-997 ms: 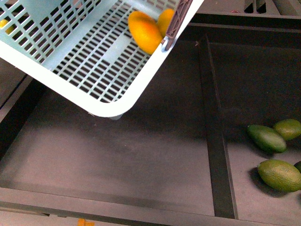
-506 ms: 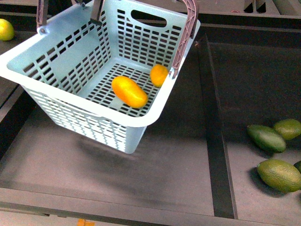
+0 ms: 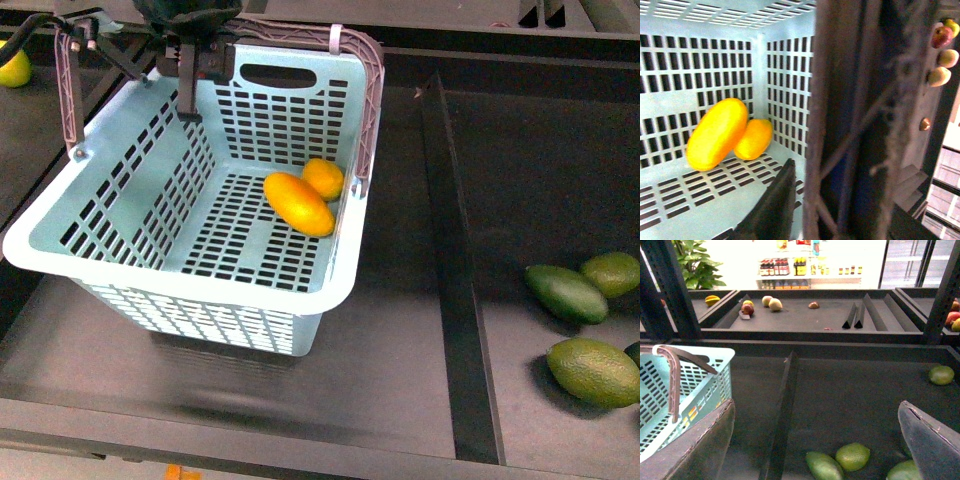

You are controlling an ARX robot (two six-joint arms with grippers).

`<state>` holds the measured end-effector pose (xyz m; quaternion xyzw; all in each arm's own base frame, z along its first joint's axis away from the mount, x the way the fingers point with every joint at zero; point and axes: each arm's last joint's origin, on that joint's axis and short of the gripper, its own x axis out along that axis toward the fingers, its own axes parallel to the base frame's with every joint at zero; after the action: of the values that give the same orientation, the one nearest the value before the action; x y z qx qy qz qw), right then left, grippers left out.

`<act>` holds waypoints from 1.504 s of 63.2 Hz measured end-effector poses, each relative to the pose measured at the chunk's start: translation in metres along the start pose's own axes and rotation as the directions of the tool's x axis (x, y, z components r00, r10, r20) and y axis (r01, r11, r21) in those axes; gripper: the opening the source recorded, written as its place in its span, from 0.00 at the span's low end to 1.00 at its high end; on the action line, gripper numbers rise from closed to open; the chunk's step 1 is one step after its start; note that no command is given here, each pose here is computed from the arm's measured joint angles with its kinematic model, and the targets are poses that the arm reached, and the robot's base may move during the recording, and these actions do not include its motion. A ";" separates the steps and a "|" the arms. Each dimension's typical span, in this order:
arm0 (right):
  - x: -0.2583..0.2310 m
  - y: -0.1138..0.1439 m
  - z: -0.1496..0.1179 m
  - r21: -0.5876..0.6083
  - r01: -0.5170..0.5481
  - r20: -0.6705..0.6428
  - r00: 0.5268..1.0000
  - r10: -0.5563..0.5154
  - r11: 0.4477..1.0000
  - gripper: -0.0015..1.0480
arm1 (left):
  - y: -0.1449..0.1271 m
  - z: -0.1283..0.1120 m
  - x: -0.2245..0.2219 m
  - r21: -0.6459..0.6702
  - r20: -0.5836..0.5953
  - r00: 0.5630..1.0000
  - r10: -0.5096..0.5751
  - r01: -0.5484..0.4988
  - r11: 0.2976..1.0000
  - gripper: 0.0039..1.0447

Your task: Pick lemon and mango into basket

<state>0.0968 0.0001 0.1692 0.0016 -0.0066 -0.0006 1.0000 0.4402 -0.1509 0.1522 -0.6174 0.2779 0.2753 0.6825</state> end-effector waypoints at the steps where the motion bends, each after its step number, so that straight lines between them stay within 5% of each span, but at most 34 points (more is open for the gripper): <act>1: 0.000 0.000 0.000 0.000 0.000 0.000 1.000 0.000 1.000 0.92 | 0.001 0.001 -0.002 0.003 0.002 1.000 0.010 -0.010 1.000 0.38; 20: 0.000 0.000 0.000 0.000 0.000 0.000 1.000 0.000 1.000 0.92 | 0.020 0.033 -0.071 0.025 0.098 0.992 0.081 -0.083 0.996 0.95; 23: 0.000 0.000 0.000 0.000 0.000 0.000 1.000 0.000 1.000 0.92 | 0.022 0.037 -0.076 0.043 0.093 0.994 0.061 -0.065 0.997 0.93; 26: 0.000 0.000 0.000 0.000 0.000 0.000 1.000 0.000 1.000 0.92 | 0.030 0.042 -0.074 0.213 0.036 0.990 -0.140 0.129 0.969 0.83; 30: 0.000 0.000 0.000 0.000 0.000 0.000 1.000 0.000 1.000 0.92 | 0.054 0.053 -0.074 0.528 0.005 0.937 -0.350 0.295 0.797 0.71; 33: 0.000 0.000 0.000 0.000 0.000 0.000 1.000 0.000 1.000 0.92 | 0.072 0.065 -0.083 0.728 0.006 0.854 -0.520 0.353 0.588 0.60; 40: 0.000 0.000 0.000 0.000 0.000 0.000 1.000 0.000 1.000 0.92 | 0.087 0.090 -0.122 0.945 0.038 0.691 -0.722 0.209 0.250 0.38; 45: 0.000 0.000 0.000 0.000 0.000 0.000 1.000 0.000 1.000 0.92 | 0.106 0.101 -0.137 0.981 0.037 0.680 -0.732 0.114 0.156 0.21; 51: 0.000 0.000 0.000 0.000 0.000 0.000 1.000 0.000 1.000 0.92 | 0.131 0.109 -0.144 0.991 0.029 0.707 -0.707 0.071 0.112 0.02; 68: 0.000 0.000 0.000 0.000 0.000 0.000 1.000 0.000 1.000 0.92 | 0.178 0.125 -0.167 0.994 0.036 0.709 -0.704 0.045 0.096 0.03; 95: 0.000 0.000 0.000 0.000 0.000 0.000 1.000 0.000 1.000 0.92 | 0.209 0.139 -0.200 0.995 0.034 0.702 -0.711 0.044 0.091 0.03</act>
<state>0.0968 0.0001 0.1692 0.0016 -0.0066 -0.0006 1.0000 0.1560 -0.0007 0.1635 -0.0056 0.0056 -0.0021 1.0000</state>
